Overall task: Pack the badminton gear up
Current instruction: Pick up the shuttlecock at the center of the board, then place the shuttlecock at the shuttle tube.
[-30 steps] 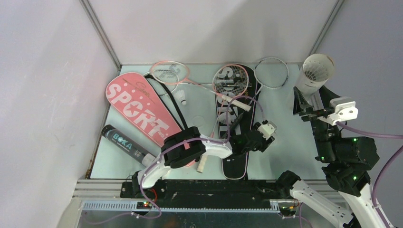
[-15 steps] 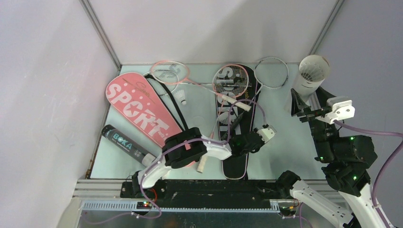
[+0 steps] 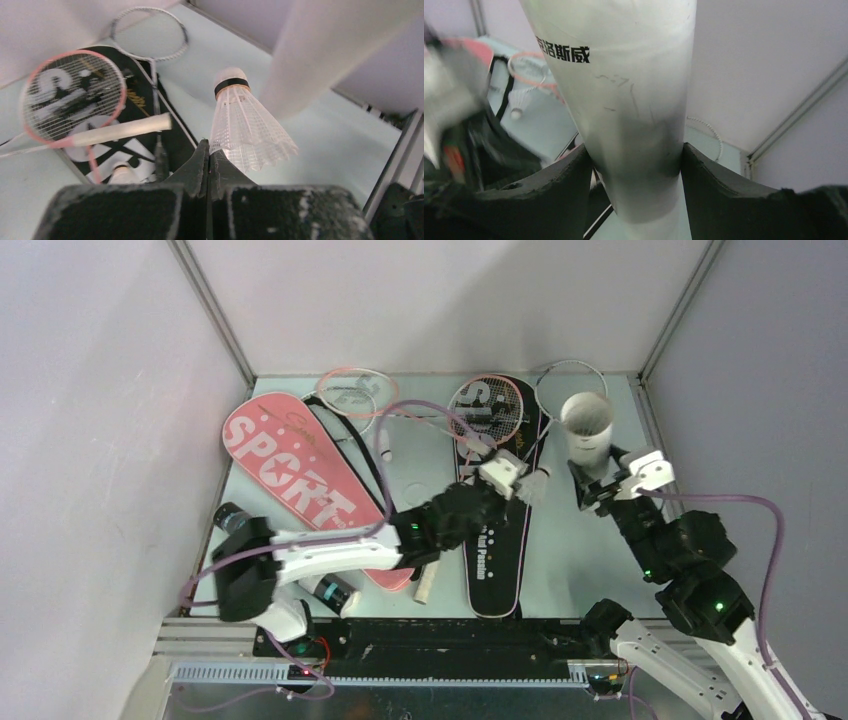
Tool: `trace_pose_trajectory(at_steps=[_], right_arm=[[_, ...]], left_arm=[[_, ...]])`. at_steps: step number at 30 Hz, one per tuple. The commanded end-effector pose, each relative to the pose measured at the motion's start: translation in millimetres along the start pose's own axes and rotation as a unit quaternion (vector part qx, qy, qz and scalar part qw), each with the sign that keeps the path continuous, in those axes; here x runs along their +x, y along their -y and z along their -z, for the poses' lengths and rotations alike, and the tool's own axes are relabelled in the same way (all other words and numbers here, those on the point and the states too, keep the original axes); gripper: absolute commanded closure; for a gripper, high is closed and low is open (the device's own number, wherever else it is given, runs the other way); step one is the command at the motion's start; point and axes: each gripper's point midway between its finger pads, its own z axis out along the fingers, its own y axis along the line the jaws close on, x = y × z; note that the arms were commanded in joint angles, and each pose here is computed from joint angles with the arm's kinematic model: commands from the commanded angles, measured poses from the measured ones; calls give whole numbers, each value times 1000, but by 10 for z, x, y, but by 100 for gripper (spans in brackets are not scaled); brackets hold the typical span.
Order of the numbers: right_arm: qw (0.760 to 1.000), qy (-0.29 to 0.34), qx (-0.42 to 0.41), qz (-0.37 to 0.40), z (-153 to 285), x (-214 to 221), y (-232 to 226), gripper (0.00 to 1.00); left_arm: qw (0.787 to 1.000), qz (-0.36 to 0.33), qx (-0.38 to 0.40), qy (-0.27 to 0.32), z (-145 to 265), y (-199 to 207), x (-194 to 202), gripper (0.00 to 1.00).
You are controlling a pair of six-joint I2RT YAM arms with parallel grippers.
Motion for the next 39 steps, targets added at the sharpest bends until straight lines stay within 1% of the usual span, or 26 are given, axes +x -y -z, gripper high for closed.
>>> trace_pose_trajectory(at_steps=[1,2,3,4,5,6,7,8,9,10,11,12,13,15,17,19,20,21,23,26,28,32,35,39], right_arm=[[997,-11,-74,5,-56,203,-333,47],[997,-11,-82,9,-71,233,-372,47],[995,-15,-97,18,-84,306,-442,47],[994,-13,-103,23,-95,322,-474,48],[993,-18,-110,37,-112,395,-514,48],[993,-14,-112,43,-126,398,-525,48],[991,-19,-119,64,-147,477,-565,48],[990,-16,-117,75,-169,490,-566,48],[987,-23,-125,99,-194,575,-606,48],[986,-23,-126,110,-212,597,-617,47],[982,-29,-136,131,-234,664,-659,47],[979,-30,-143,141,-247,692,-687,47],[976,-32,-150,156,-271,728,-727,47],[970,-30,-160,178,-305,762,-787,47],[964,-21,-172,202,-327,788,-870,47],[959,-16,-177,221,-350,813,-923,47],[957,-15,-178,229,-354,828,-947,47],[956,-15,-177,233,-373,829,-959,47],[954,-17,-177,243,-395,846,-982,47],[946,-15,-195,260,-414,879,-1076,47],[940,-9,-209,269,-422,887,-1154,47],[938,3,-211,276,-454,842,-1219,47],[932,11,-223,286,-439,824,-1279,47],[928,18,-224,297,-428,792,-1300,47]], left_arm=[[997,45,-59,-31,422,-493,-112,100],[995,59,-72,-20,534,-609,-263,100],[994,60,-81,-41,616,-682,-196,100],[993,70,-89,-31,730,-785,-333,100],[991,78,-96,-49,825,-849,-293,100],[990,93,-100,-37,946,-947,-426,100],[988,105,-104,-49,1043,-996,-409,100],[987,122,-99,-32,1184,-1069,-577,100],[986,133,-97,-38,1278,-1093,-592,100],[986,145,-85,-21,1423,-1127,-747,100],[985,149,-83,-28,1523,-1140,-784,100],[985,154,-72,-15,1666,-1147,-916,100],[986,154,-69,-15,1832,-1156,-1020,100],[986,151,-58,-25,2064,-1144,-1136,100],[988,143,-30,-38,2255,-1065,-1211,100],[988,133,23,-69,2400,-886,-1192,100],[987,130,37,-87,2476,-838,-1169,100],[985,127,63,-101,2518,-750,-1146,100],[981,126,86,-121,2607,-673,-1123,100],[978,125,109,-127,2665,-600,-1154,100],[975,121,125,-138,2649,-542,-1156,100],[969,114,143,-165,2587,-467,-1127,100],[966,112,158,-170,2531,-412,-1125,100],[963,107,159,-191,2419,-393,-1070,100]])
